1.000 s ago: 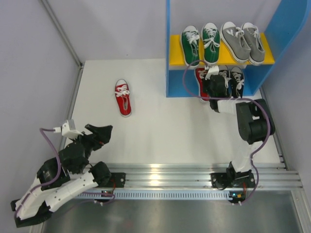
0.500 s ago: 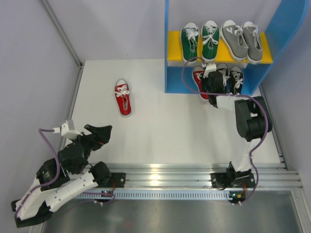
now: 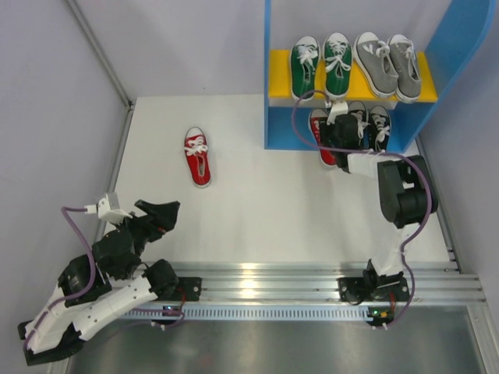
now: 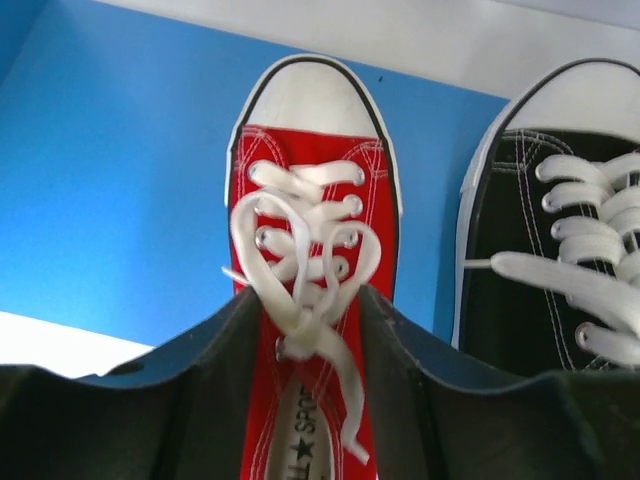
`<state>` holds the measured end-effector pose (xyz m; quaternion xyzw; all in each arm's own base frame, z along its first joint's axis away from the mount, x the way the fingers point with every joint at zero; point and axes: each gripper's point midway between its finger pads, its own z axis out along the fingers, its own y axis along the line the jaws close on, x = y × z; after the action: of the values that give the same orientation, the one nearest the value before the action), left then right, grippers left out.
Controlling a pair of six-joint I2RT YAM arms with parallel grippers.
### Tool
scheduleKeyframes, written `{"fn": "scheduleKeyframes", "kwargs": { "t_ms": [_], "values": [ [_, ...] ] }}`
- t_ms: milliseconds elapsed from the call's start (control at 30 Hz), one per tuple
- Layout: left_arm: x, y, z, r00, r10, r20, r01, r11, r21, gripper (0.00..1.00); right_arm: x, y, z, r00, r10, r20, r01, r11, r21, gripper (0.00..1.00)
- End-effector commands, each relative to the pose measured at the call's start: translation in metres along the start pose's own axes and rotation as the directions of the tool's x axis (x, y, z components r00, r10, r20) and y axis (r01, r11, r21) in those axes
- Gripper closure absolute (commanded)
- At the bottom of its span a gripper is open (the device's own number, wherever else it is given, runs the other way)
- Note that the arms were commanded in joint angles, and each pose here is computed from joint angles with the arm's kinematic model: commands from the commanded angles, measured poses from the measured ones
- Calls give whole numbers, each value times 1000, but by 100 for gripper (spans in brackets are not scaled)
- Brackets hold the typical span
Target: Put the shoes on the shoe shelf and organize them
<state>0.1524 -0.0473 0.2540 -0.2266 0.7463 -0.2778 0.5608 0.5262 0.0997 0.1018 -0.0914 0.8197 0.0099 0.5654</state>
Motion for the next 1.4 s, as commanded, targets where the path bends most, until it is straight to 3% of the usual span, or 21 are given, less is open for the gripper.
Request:
{"fn": "scheduleKeyframes", "kwargs": {
  "t_ms": [0,67,100,167,200,267,300,467,567,633,667,800,933,967,1000,1200,1367],
  "values": [
    [-5,-8,-2,999,-36,13,35,999,33,9,-53,-7,-22,988,34,152,-36,999,12,56],
    [-5,-9,-2,999,-40,8,40,999,37,9,-63,-7,-36,979,55,196,-57,998,7,55],
    [-5,-10,-1,999,-41,7,40,999,36,9,-45,-7,-43,983,59,174,-62,998,8,55],
    [-2,-12,1,1000,-26,0,26,999,36,9,-62,-5,-66,967,72,245,-76,997,8,54],
    [-1,-14,3,1000,-20,-4,20,999,37,9,-42,-4,-76,972,70,224,-77,997,22,54],
    [4,-23,8,1000,-3,-19,4,999,47,9,-57,1,-103,955,74,287,-83,996,21,54],
    [10,-24,11,999,20,-35,-18,999,45,9,-43,1,-112,961,69,267,-81,996,37,54],
    [47,-27,47,975,178,-131,-190,978,-91,9,-52,20,-182,949,26,315,-44,998,52,53],
    [64,-23,74,949,271,-164,-303,927,-222,9,-73,51,-230,920,48,390,-35,999,-39,53],
    [70,-17,93,922,350,-166,-386,867,-316,8,-64,71,-251,929,65,365,-31,995,-99,52],
    [68,-23,99,918,366,-156,-397,856,-330,8,-73,71,-270,910,96,404,-48,991,-127,51],
    [72,-27,132,885,437,-158,-463,799,-384,8,-55,101,-308,913,143,383,-44,966,-256,49],
    [74,-13,172,885,420,-199,-464,815,-347,9,-31,119,-326,929,151,338,-33,942,-333,48],
    [65,8,181,886,411,-213,-463,798,-387,9,-24,118,-327,930,154,333,-38,944,-329,47],
    [58,10,193,892,417,-175,-452,799,-396,10,-18,125,-331,933,155,326,-33,935,-352,47],
    [60,28,215,814,543,-206,-574,701,-423,2,10,138,-331,943,181,278,-55,912,-407,47],
    [60,26,225,835,523,-172,-544,738,-399,6,16,142,-329,948,166,271,-42,910,-412,46]
  ]
}}
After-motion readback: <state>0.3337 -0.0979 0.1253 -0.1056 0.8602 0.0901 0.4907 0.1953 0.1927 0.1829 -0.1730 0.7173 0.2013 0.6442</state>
